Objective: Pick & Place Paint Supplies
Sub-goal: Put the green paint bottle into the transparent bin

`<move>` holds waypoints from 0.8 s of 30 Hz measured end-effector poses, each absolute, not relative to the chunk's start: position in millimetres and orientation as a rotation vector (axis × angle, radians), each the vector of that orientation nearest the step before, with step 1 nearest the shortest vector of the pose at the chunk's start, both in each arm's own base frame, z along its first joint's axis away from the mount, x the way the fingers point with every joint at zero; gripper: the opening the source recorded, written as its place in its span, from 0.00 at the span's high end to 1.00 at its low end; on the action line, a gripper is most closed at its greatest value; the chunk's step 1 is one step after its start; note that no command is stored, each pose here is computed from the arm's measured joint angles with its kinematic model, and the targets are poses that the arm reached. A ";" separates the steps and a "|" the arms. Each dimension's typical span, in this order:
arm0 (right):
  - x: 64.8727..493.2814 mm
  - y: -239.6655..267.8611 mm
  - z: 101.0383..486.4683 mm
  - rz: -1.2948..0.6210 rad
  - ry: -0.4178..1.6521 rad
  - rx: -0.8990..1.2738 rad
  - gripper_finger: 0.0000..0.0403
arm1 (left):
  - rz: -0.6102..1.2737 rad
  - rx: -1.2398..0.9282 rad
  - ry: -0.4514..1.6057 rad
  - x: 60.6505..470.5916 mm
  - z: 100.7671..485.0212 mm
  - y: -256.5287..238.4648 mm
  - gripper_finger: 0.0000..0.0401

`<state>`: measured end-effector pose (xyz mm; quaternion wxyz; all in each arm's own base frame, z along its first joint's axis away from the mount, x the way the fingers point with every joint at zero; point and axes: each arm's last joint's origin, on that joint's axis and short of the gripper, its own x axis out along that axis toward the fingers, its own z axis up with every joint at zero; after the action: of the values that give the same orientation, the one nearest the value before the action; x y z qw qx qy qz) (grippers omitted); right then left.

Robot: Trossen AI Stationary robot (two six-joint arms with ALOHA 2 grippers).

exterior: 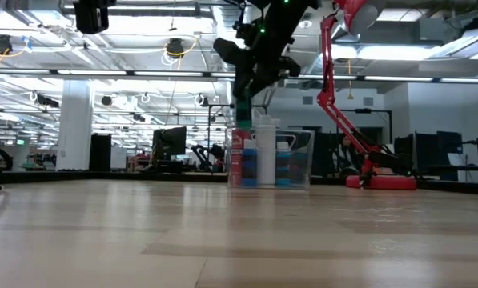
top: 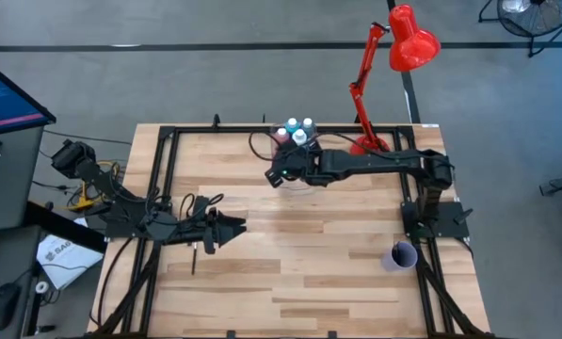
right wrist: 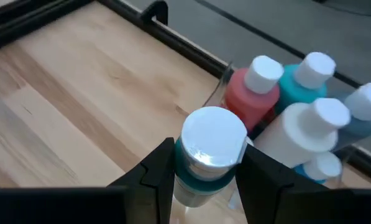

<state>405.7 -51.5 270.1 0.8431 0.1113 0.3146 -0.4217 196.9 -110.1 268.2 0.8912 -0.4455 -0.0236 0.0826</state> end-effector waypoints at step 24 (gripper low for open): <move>422.8 -82.3 223.5 -1.057 0.626 0.369 0.68 | 0.141 -0.980 -0.037 197.0 268.2 -111.0 0.42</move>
<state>422.8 -82.3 223.5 0.8012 0.1720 0.2920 -0.4931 197.0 -111.0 268.2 0.8798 -0.4701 -0.0178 0.0677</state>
